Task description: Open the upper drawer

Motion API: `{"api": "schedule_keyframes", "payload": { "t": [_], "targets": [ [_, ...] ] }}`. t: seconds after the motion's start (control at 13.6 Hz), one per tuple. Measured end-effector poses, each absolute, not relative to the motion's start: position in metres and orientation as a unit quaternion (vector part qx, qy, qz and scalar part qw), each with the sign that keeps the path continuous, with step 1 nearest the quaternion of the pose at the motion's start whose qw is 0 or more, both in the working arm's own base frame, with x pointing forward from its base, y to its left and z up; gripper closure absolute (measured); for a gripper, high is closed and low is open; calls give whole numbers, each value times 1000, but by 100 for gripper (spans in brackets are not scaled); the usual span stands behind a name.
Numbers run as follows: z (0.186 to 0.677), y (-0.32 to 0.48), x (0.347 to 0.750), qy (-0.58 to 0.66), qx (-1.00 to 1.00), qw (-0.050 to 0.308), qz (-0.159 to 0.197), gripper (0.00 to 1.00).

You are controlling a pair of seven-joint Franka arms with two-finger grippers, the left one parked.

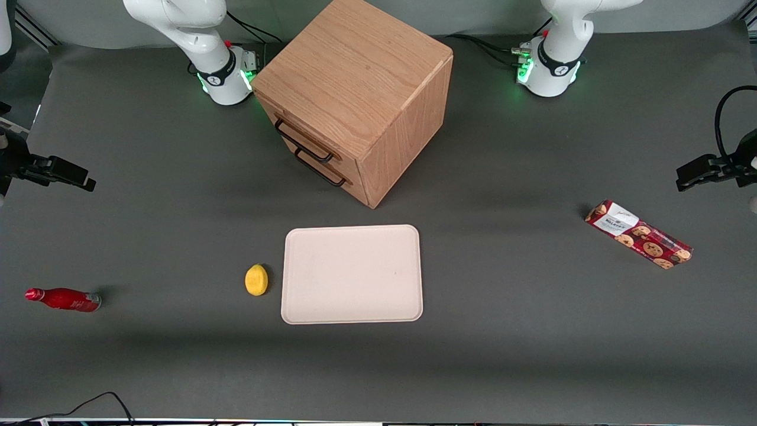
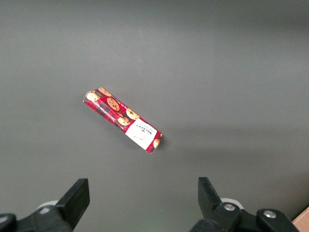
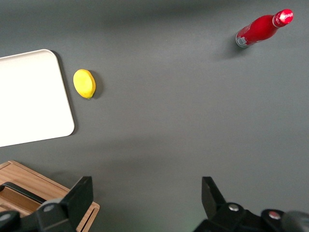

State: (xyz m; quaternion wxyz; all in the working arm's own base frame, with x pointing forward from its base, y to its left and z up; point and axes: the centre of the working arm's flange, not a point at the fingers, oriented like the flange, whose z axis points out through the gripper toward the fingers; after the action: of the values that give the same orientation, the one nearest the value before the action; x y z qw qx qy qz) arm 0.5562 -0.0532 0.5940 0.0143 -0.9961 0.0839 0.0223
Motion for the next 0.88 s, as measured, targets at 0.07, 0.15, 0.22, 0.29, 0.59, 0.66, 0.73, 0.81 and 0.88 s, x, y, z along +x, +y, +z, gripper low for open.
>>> {"api": "schedule_keyframes", "payload": {
  "t": [0.07, 0.15, 0.22, 0.29, 0.59, 0.66, 0.73, 0.81, 0.88],
  "targets": [
    [594, -53, 556, 84, -996, 14, 22, 0],
    [594, -52, 556, 83, -996, 15, 22, 0],
    [594, -51, 556, 82, -996, 15, 22, 0],
    [594, -49, 557, 81, -996, 15, 22, 0],
    [595, -36, 556, 69, -997, 16, 26, 0],
    [595, -24, 553, 58, -998, 18, 35, 0],
    [596, -6, 551, 42, -998, 18, 42, 0],
    [599, 17, 547, 21, -998, 18, 47, 0],
    [601, 43, 541, -3, -998, 16, 55, 0]
  ]
}}
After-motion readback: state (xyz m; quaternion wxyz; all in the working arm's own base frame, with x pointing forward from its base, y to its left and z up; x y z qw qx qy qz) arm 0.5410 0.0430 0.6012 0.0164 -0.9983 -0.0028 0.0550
